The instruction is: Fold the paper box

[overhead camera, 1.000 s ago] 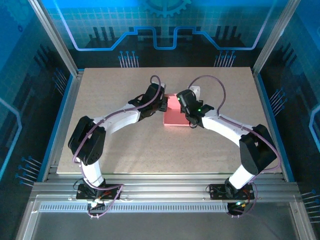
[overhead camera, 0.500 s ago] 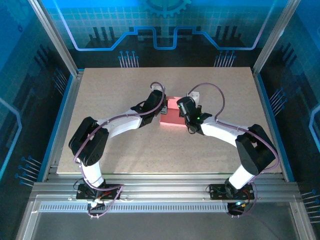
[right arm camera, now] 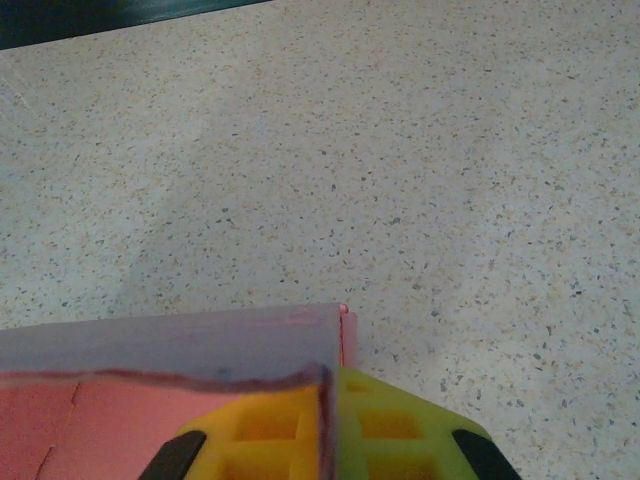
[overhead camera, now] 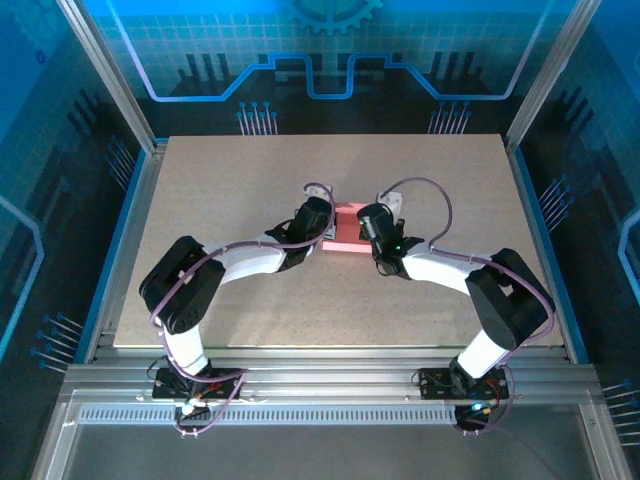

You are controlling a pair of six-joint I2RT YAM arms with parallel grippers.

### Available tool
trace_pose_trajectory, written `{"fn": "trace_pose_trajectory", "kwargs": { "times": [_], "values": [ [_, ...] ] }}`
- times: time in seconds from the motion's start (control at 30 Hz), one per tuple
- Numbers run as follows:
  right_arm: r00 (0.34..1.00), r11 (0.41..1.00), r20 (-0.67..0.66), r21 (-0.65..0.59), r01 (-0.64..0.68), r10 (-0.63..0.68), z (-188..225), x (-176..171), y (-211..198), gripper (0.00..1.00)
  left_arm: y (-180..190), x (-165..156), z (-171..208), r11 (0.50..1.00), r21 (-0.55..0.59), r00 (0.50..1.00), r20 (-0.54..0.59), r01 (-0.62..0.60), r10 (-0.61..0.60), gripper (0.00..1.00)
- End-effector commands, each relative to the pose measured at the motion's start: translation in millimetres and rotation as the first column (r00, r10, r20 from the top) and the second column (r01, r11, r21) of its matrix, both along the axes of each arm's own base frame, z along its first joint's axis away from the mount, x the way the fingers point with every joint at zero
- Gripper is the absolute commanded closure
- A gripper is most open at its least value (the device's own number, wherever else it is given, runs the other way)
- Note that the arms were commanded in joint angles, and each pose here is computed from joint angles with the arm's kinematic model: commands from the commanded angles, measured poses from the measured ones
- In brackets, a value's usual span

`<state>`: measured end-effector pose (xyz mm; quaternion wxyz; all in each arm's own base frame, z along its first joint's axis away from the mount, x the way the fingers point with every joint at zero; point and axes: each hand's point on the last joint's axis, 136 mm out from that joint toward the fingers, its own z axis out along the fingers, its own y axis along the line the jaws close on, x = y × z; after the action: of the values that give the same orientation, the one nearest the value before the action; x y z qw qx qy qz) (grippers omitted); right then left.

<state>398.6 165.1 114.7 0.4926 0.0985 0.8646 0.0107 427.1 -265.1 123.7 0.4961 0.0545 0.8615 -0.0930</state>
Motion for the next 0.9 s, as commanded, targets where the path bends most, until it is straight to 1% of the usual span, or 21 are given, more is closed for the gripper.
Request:
{"fn": "trace_pose_trajectory", "kwargs": {
  "times": [0.0, 0.17, 0.33, 0.5, 0.67, 0.87],
  "values": [
    [0.999, 0.998, -0.020, 0.033, -0.049, 0.050, -16.4, -11.3, 13.2, 1.00, -17.0, -2.3, 14.5, 0.998, -0.049, 0.997, 0.072, 0.038, -0.035, 1.00],
    [0.998, 0.997, 0.006, 0.045, -0.066, 0.066, -18.9, -14.5, 16.6, 1.00, -16.7, -5.9, 7.8, 0.999, -0.039, 0.995, 0.092, 0.029, -0.026, 1.00],
    [0.997, 0.997, -0.005, 0.037, -0.071, 0.071, -26.2, -17.6, 17.4, 1.00, -15.4, -8.3, 0.8, 0.999, -0.032, 0.996, 0.093, 0.022, -0.019, 1.00],
    [0.997, 0.996, 0.010, 0.030, -0.081, 0.080, -21.1, -17.9, 19.2, 1.00, -14.4, -9.8, 0.5, 1.000, -0.023, 0.994, 0.107, 0.019, -0.016, 1.00],
    [0.995, 0.995, 0.026, 0.024, -0.100, 0.100, -16.0, -20.3, 22.1, 0.98, -12.7, -13.0, -0.8, 1.000, -0.011, 0.988, 0.151, 0.024, -0.022, 1.00],
    [0.994, 0.994, 0.015, 0.039, -0.105, 0.104, -30.0, -24.6, 21.7, 0.98, -12.1, -15.1, -8.1, 1.000, -0.010, 0.981, 0.193, 0.016, -0.014, 1.00]
  ]
}}
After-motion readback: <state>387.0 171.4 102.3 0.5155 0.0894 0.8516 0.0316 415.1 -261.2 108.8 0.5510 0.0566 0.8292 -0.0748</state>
